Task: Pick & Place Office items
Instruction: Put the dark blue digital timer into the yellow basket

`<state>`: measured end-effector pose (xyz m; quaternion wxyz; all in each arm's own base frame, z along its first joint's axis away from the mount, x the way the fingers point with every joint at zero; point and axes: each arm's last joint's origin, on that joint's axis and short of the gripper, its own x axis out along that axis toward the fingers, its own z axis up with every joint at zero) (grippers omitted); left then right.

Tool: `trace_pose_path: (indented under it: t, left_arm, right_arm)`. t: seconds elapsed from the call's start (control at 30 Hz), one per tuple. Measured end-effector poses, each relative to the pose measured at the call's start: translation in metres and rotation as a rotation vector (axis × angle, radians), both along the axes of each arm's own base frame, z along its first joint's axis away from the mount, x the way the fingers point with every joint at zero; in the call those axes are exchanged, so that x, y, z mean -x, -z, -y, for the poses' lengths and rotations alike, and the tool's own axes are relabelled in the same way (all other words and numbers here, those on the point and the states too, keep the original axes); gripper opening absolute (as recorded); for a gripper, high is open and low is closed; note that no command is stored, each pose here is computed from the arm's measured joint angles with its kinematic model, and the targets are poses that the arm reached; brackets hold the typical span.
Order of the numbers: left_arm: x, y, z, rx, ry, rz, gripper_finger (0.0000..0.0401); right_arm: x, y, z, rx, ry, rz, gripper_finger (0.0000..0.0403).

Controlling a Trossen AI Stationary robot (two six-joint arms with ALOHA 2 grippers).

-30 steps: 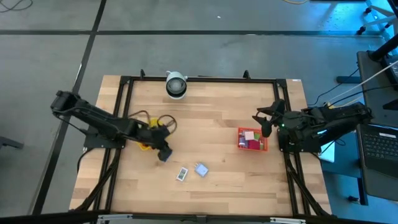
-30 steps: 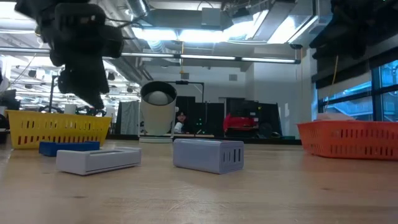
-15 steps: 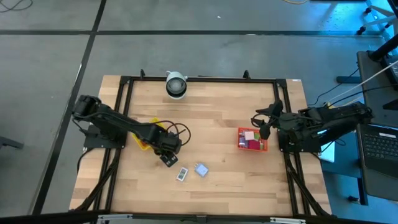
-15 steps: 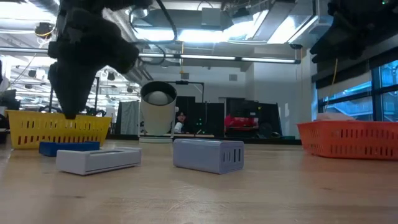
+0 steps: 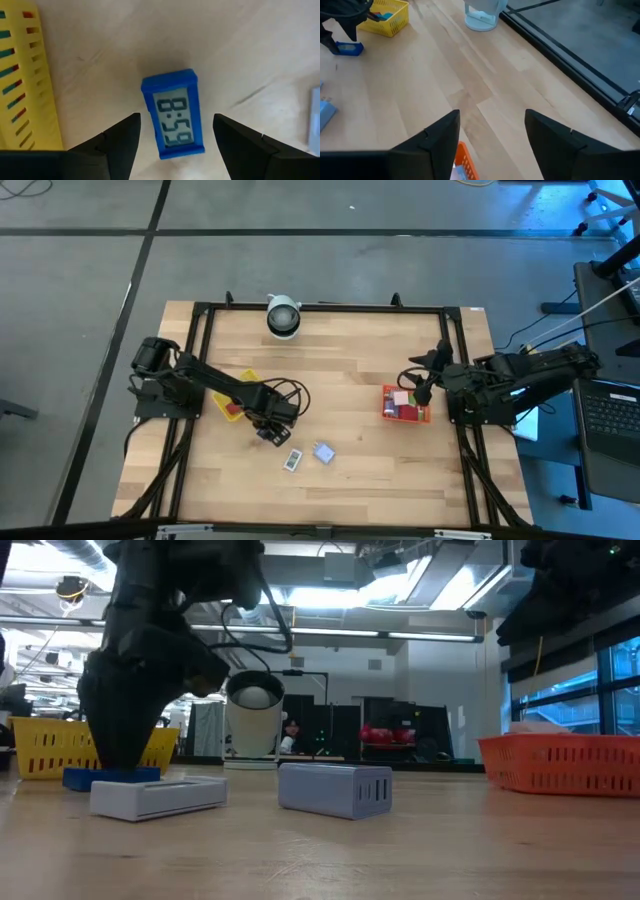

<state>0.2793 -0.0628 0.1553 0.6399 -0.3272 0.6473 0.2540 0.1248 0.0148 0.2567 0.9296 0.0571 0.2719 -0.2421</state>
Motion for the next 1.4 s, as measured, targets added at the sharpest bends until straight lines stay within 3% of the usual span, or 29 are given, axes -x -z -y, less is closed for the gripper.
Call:
trace_pose_path:
  t: [0.27,0.83,1.13,1.3,1.4]
  left_arm:
    - [-0.002,0.002,-0.001,-0.037,-0.003,0.011,0.0249]
    - [-0.005,0.024,0.0,-0.033,0.03,-0.069,0.0246]
    - [-0.004,0.015,-0.002,-0.044,0.03,-0.024,0.0187]
    - [-0.006,0.0,-0.002,-0.065,0.012,0.072,0.0149]
    - [-0.008,-0.006,-0.002,-0.075,0.008,0.126,0.0147]
  right_arm:
    - [-0.001,0.0,-0.003,0.012,-0.025,0.0,0.0205]
    - [-0.002,-0.001,-0.005,0.009,-0.042,0.007,0.0204]
    - [-0.002,-0.001,-0.005,0.008,-0.044,0.007,0.0204]
    - [-0.002,-0.001,-0.005,0.008,-0.044,0.007,0.0204]
    - [-0.002,-0.001,-0.005,0.008,-0.043,0.007,0.0204]
